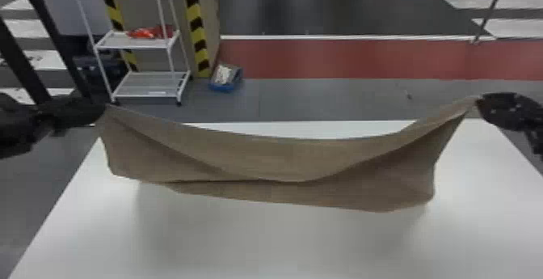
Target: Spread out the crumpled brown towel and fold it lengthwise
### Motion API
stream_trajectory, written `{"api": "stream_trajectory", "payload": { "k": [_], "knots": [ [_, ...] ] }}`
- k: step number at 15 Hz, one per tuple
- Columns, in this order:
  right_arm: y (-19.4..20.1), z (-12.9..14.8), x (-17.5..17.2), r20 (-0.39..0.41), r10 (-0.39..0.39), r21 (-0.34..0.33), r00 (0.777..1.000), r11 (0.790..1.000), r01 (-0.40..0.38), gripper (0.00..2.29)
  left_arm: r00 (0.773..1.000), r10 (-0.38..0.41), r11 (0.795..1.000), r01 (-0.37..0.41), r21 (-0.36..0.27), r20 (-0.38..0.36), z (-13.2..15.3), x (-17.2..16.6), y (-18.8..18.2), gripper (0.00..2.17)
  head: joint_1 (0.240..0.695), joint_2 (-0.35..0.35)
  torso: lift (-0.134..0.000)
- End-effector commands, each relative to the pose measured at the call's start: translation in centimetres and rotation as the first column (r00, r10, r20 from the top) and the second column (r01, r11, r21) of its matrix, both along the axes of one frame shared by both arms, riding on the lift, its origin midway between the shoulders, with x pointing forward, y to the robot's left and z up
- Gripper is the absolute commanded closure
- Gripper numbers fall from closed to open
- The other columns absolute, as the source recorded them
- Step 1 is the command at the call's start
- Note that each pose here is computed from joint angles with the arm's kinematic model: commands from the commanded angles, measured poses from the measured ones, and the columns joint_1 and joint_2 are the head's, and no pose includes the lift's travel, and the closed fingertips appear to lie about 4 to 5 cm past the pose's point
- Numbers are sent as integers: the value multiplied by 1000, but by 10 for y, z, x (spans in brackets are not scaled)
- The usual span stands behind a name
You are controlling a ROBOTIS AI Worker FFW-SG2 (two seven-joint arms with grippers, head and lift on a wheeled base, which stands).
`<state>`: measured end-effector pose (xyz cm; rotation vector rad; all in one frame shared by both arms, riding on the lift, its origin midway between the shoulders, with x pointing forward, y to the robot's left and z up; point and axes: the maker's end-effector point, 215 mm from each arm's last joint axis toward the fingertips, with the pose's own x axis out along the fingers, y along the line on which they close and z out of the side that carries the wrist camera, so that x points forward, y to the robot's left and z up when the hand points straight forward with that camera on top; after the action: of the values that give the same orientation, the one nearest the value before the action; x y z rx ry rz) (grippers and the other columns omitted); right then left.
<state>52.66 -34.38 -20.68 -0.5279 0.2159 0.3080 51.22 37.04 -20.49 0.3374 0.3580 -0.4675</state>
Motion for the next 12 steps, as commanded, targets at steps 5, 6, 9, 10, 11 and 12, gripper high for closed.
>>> {"api": "stream_trajectory", "payload": {
  "k": [5,6,9,10,11,12],
  "knots": [
    [-16,42,71,-15,-79,68,997,995,79,1585,995,71,981,-83,-178,-72,10,76,-36,1345,530,14,-124],
    [-20,50,86,-24,-86,71,996,994,88,1582,994,82,984,-92,-156,-69,13,90,-42,1342,515,4,-124],
    [-35,87,119,9,-115,71,993,991,114,1582,991,115,983,-124,-138,-73,26,130,-46,1345,453,-31,-124],
    [-44,107,125,36,-131,73,991,989,128,1585,990,128,979,-137,-150,-67,34,139,-43,1345,438,-36,-124],
    [-53,122,127,51,-144,73,988,987,140,1585,990,134,977,-140,-163,-46,50,144,-40,1342,420,-40,-124],
    [-63,129,125,45,-163,86,986,984,158,1585,990,138,975,-142,-170,-31,60,145,-37,1345,401,-44,-124]
  ]
}}
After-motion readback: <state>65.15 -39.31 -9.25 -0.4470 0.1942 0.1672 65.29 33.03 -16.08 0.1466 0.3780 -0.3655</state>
